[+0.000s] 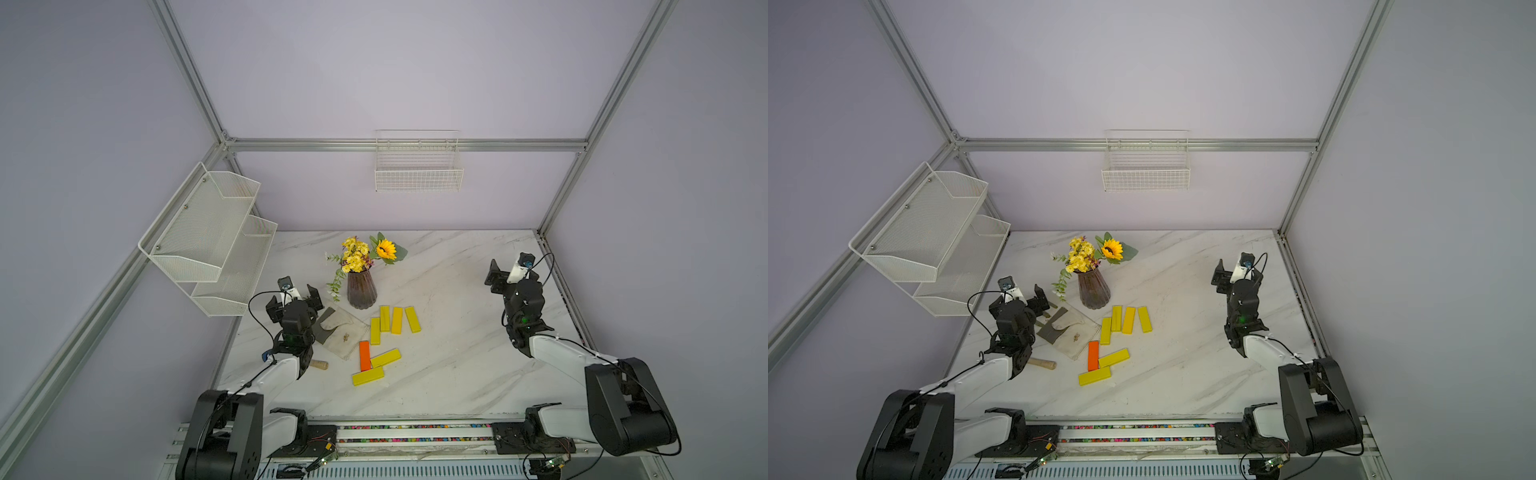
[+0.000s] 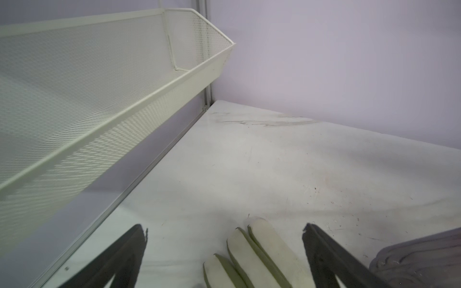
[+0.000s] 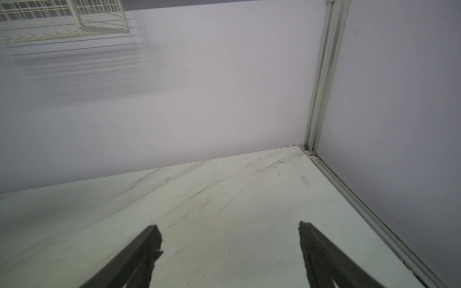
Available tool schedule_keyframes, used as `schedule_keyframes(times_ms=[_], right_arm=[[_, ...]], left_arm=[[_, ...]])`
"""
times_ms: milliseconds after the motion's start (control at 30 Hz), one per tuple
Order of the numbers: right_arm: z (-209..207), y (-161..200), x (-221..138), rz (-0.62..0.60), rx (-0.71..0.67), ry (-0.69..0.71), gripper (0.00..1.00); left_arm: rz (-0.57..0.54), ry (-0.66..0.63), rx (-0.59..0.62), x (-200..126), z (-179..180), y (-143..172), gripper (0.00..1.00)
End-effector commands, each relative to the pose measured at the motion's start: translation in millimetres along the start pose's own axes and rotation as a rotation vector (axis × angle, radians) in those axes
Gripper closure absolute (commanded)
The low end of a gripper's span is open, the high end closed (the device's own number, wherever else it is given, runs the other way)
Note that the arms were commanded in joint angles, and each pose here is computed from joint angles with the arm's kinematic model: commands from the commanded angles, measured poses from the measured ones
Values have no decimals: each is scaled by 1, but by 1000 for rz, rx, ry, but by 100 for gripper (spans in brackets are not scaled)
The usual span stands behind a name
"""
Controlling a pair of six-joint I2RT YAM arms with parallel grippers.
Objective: Assemble the number 8 with building blocks
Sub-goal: Adjust the building block at the center of the board.
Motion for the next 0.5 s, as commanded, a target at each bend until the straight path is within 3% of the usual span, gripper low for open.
schedule_keyframes(times_ms=[0,167,333,467], right_arm=[[44,40,-13,295,50,-81,13],[127,62,-33,454,6,-273,18],[185,101,-47,587,-20,-409,25],[211,123,-50,630,-53,-437,25]], left_arm=[[12,-273,-35,-28,32,-18,0],[118,-168,-152,-48,15,-37,0],[327,-46,-266,-60,-11,4,0],[414,5,-284,-71,-21,32,0]])
Point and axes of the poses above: each gripper's point midway between its finger pads, its own x axis out along the fingers, its own z axis along the line the jaws close on, y = z × x, the point moved 1 cm from there along -x, back along the fingers, and after that the axes turned 13 degrees about -x, right-handed, at the moved point
